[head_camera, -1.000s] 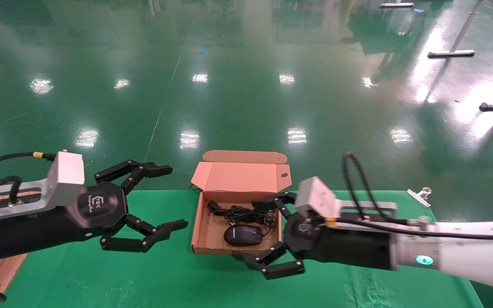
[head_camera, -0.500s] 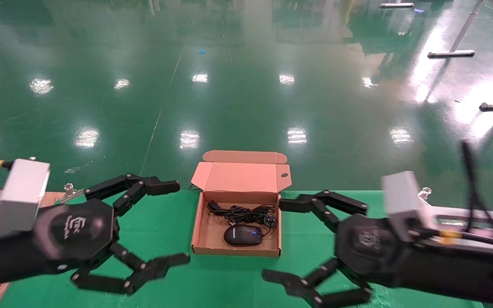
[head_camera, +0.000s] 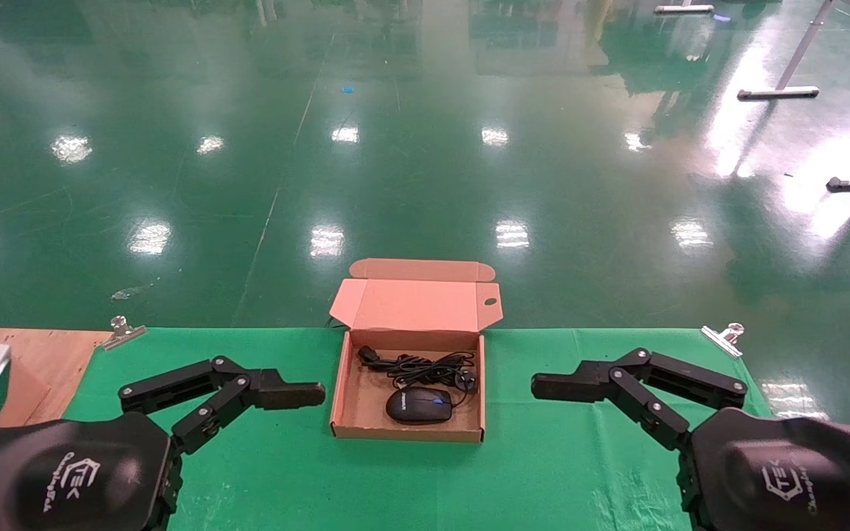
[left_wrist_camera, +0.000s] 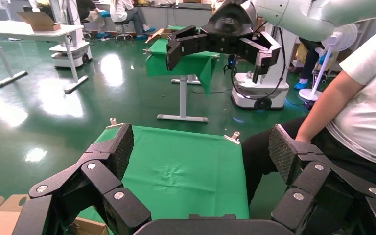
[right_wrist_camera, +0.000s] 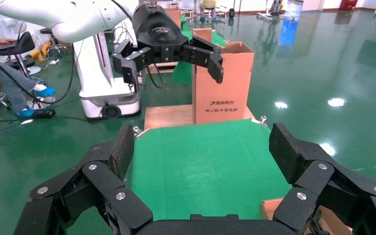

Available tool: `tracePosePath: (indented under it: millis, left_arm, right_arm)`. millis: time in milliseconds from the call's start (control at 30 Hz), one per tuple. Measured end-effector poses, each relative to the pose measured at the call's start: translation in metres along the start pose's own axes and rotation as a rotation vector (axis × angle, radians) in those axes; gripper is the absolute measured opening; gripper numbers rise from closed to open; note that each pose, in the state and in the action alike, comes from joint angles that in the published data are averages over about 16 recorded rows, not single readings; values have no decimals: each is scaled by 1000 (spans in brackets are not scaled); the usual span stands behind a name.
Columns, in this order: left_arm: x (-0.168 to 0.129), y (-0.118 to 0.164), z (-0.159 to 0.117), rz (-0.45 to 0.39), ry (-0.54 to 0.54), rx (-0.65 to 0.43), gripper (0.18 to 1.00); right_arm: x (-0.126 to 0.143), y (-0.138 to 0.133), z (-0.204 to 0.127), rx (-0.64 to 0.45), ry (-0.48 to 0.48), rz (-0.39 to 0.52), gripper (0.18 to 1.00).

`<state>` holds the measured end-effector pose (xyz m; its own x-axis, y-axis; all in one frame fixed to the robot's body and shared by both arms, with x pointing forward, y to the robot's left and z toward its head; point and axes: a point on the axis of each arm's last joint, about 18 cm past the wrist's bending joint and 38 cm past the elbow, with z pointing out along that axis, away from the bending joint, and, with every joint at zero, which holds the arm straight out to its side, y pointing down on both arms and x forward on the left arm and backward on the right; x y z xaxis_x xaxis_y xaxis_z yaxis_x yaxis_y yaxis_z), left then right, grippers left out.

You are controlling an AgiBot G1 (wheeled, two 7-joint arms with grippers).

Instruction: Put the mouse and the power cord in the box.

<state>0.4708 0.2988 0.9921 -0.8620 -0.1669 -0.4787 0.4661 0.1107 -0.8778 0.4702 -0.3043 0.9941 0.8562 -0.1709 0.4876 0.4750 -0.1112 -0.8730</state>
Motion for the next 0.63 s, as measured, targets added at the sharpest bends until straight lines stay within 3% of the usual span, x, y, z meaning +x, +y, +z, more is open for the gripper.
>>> tracePosePath:
  millis: [633]
  left_arm:
    - [-1, 1, 0, -1, -2, 0, 1001]
  right_arm:
    - [1, 2, 1, -1, 2, 5, 1001]
